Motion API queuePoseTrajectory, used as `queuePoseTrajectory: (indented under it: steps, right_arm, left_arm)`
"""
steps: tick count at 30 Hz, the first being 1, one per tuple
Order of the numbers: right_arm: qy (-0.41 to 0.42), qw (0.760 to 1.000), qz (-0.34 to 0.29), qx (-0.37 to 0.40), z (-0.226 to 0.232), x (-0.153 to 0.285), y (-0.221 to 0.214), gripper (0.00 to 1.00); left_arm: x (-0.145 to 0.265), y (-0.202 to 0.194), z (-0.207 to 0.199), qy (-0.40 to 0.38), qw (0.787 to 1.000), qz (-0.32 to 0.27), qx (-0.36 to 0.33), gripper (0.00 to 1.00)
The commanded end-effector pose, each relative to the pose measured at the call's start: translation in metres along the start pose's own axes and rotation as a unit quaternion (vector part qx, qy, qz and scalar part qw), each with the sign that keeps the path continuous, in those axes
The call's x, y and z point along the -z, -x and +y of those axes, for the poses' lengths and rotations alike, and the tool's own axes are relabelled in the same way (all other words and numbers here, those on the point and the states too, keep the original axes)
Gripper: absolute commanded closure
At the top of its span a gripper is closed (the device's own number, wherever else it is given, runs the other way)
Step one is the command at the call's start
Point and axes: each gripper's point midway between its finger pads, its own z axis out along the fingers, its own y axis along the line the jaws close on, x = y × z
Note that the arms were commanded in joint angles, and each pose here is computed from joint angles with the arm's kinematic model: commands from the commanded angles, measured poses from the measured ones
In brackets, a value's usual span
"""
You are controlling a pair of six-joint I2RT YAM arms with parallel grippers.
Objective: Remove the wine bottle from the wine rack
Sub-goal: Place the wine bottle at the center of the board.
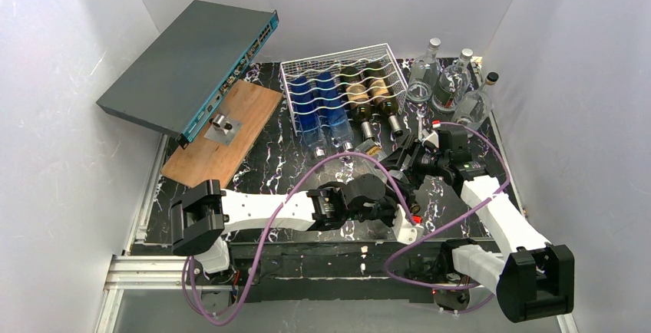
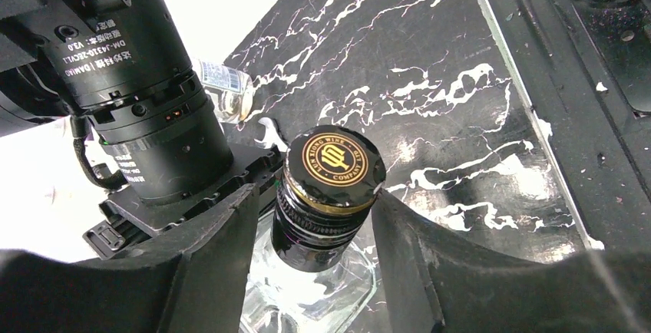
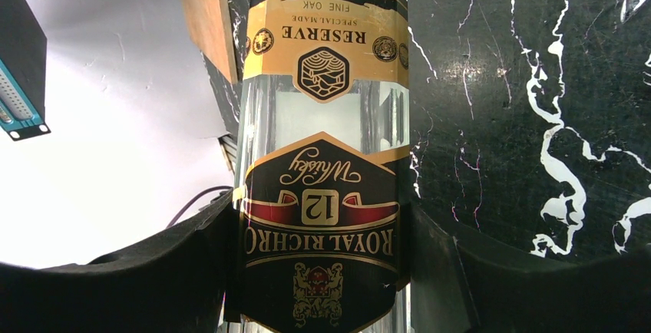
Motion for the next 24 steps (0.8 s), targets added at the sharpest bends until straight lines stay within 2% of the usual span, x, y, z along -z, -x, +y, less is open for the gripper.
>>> queuePoseTrajectory:
  steps: [1,3,8,9,12,13,14,17,24]
  right_arm:
    - [0.075,0.996,0.002,0.038,0.038,0.007,0.004,0.99]
    - [0.076,0.996,0.002,0.036,0.037,0.007,0.003,0.99]
    - [0.075,0.997,0.004,0.033,0.035,0.006,0.002,0.99]
    - [0.074,0.997,0.004,0.032,0.034,0.006,0.002,0.99]
    - [0.072,0.997,0.005,0.029,0.031,0.005,0.001,0.9]
    - [0.069,0.997,0.006,0.026,0.029,0.004,0.0,0.82]
    - [0.067,0.997,0.006,0.024,0.027,0.003,-0.001,0.69]
    - [0.059,0.998,0.009,0.018,0.02,0.001,-0.003,0.46]
    - [0.052,0.998,0.018,0.017,0.012,0.002,-0.011,0.14]
  left_arm:
    - [0.001,0.019,0.014,0.013,0.999,-0.027,-0.02,0.48]
    - [0.0,0.018,0.014,0.012,0.999,-0.026,-0.026,0.58]
    - [0.0,0.017,0.012,0.005,0.999,-0.023,-0.03,1.0]
    - [0.0,0.017,0.011,0.002,0.999,-0.023,-0.031,1.0]
    - [0.0,0.016,0.009,-0.001,0.999,-0.022,-0.033,1.0]
    - [0.0,0.016,0.008,-0.003,0.999,-0.022,-0.032,1.0]
    - [-0.001,0.015,0.007,-0.005,0.999,-0.022,-0.03,1.0]
    - [-0.002,0.01,0.005,-0.007,1.0,-0.018,-0.024,1.0]
    - [0.0,0.003,0.011,0.005,1.0,-0.003,-0.019,1.0]
